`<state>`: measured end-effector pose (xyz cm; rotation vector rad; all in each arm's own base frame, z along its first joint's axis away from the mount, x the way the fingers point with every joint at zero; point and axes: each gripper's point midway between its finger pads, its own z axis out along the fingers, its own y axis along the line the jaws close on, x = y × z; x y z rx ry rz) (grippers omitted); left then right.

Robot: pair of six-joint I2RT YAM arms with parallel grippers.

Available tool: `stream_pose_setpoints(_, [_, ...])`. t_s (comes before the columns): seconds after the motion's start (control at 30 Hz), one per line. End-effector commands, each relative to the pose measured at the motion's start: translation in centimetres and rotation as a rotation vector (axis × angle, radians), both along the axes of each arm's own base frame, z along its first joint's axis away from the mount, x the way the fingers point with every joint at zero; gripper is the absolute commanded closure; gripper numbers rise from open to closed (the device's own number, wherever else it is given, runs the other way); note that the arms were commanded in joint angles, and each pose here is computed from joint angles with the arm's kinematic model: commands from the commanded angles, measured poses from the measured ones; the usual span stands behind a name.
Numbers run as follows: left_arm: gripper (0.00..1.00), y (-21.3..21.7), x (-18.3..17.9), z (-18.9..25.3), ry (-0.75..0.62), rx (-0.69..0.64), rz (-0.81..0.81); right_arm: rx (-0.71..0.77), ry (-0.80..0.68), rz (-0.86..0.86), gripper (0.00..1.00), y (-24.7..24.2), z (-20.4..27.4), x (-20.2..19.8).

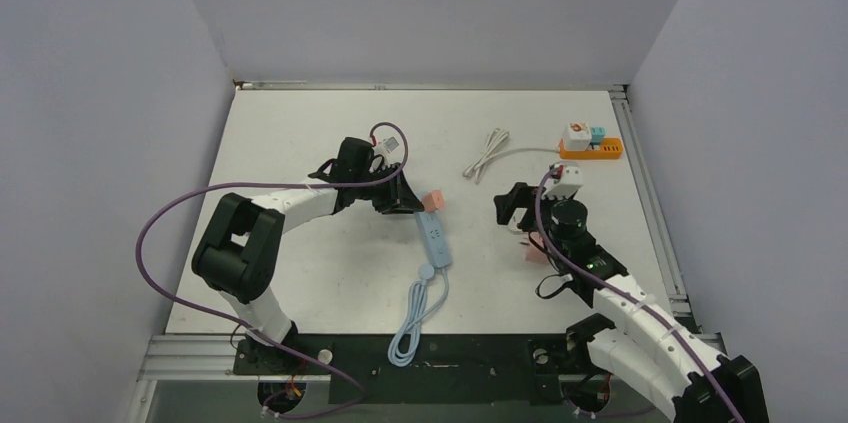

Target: Pull the plug off the socket

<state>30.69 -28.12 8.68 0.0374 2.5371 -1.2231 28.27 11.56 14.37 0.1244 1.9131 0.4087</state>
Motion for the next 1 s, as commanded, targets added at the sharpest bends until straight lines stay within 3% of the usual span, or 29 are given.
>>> stream_pose_setpoints(0.0, [1.0,-0.2,0.5,0.1,-0.044,0.015,-0.026,0.054,-0.176,0.31,0.07,6.1,5.5,1.3])
stream_pose_setpoints(0.13, [1.0,-0.2,0.5,0.0,-0.042,0.018,-0.027,0.093,-0.201,0.469,0.06,10.9,6.2,0.8])
stream_pose_setpoints(0.3, [1.0,-0.3,0.5,-0.2,-0.039,0.024,-0.03,0.029,-0.172,0.494,0.0,15.1,4.4,0.1])
stream_pose_setpoints(0.53, [1.0,-0.4,0.4,-0.2,-0.034,0.017,-0.034,0.055,-0.11,0.505,0.16,17.1,2.5,0.0])
stream_pose_setpoints(0.83, [1.0,-0.4,0.3,-0.2,-0.033,0.019,-0.033,0.061,-0.075,0.47,0.28,17.9,1.4,1.1])
stream_pose_setpoints(0.97, [1.0,-0.5,0.3,-0.3,-0.034,0.019,-0.035,0.052,-0.059,0.441,0.4,18.0,1.0,1.9])
